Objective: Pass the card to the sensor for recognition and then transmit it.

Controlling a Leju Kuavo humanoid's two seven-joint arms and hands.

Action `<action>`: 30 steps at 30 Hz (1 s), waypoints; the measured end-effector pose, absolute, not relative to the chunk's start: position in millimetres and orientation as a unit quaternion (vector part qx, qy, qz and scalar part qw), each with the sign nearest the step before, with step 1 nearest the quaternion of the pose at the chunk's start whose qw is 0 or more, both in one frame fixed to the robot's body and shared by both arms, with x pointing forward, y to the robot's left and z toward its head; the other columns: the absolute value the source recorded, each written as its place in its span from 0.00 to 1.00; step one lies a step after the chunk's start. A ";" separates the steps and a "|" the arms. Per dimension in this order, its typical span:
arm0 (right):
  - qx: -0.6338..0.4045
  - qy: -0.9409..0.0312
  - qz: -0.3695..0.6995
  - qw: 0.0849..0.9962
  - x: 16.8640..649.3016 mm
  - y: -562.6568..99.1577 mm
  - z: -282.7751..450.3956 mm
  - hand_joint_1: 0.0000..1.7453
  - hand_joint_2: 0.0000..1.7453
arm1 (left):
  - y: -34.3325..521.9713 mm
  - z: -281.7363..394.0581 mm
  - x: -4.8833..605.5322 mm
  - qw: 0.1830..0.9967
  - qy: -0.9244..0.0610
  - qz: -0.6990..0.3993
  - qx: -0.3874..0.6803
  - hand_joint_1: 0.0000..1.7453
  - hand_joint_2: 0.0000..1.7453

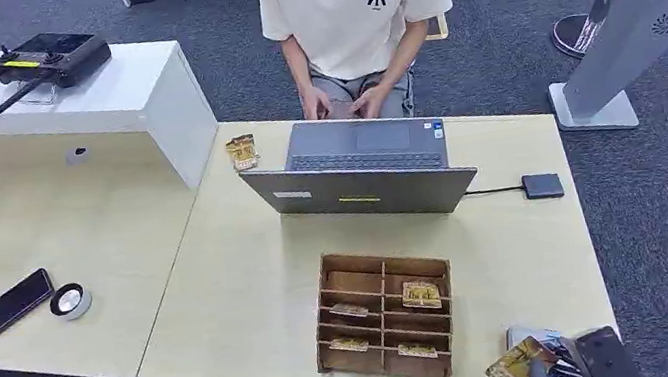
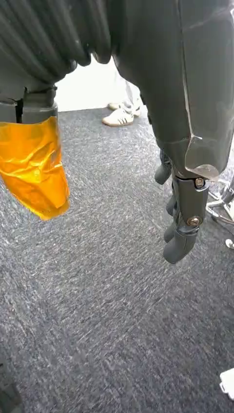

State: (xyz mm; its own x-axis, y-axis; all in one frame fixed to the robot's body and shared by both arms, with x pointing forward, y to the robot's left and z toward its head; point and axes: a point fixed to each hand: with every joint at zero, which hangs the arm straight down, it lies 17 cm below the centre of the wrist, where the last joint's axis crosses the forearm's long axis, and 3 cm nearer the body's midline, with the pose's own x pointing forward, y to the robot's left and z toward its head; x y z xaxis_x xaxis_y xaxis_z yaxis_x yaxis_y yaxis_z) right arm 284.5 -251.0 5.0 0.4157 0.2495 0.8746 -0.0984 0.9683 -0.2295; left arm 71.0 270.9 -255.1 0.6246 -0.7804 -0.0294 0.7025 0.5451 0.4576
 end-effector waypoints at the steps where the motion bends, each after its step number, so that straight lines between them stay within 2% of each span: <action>1: -0.075 -0.529 0.106 0.838 284.7 -252.4 4.1 1.00 1.00 | 271.4 -255.1 70.4 0.874 -0.087 -0.425 0.220 0.00 1.00; 30: -0.158 -0.514 0.187 0.822 292.2 -278.7 1.0 1.00 1.00 | 271.6 -253.6 58.5 0.872 -0.061 -0.433 0.218 0.00 1.00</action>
